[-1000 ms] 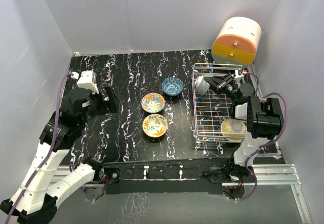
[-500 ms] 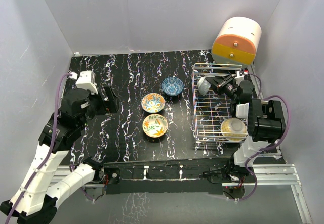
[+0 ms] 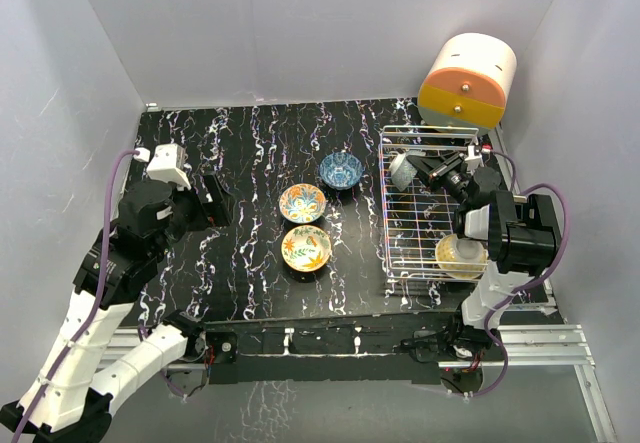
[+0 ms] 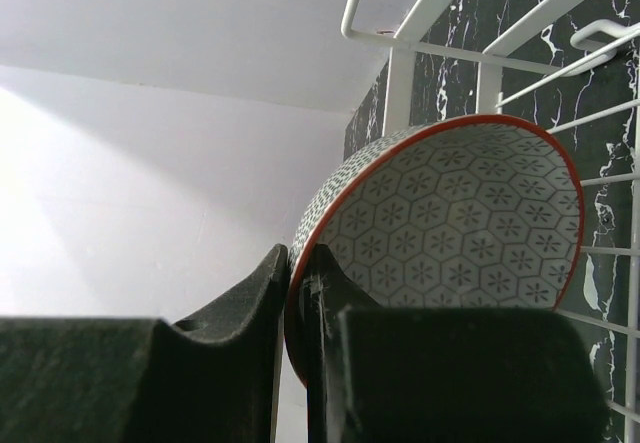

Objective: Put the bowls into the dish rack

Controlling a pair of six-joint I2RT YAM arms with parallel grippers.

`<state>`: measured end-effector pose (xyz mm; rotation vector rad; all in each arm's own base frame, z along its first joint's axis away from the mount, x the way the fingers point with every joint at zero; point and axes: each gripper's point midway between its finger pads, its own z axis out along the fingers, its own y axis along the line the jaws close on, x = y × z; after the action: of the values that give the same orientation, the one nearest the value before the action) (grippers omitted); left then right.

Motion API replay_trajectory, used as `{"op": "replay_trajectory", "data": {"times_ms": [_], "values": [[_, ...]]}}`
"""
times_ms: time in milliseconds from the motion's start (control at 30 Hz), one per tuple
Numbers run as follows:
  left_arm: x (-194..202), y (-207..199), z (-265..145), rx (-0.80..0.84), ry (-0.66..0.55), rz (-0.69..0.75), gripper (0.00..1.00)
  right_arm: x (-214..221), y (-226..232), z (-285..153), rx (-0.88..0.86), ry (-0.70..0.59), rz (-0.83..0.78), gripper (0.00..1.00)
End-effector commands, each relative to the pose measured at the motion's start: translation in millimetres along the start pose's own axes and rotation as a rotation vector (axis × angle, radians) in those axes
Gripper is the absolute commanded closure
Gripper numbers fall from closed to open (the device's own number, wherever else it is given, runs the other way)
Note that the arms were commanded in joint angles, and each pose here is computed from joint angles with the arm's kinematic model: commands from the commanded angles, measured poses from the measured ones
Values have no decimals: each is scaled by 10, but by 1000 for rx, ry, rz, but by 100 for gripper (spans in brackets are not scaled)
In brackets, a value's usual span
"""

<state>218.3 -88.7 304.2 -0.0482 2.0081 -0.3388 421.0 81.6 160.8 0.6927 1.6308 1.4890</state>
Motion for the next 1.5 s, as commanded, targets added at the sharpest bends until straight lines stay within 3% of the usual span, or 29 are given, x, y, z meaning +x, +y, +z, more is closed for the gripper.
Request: {"op": "replay_trajectory", "data": {"times_ms": [0,267,433,533,1467], "values": [[18,-15,-7,8,4,-5,3,70,-225,-85,92,7,32,87],[25,-41,9,21,5,-10,3,-71,-314,-226,267,-63,-27,81],[23,-53,9,29,1,-14,3,-99,-436,-308,366,-69,-48,71],[25,-60,12,33,-1,-14,3,-62,-491,-333,384,-50,-37,55],[88,-81,-26,64,-13,-45,3,-9,-391,-717,571,-25,-84,42]]}}
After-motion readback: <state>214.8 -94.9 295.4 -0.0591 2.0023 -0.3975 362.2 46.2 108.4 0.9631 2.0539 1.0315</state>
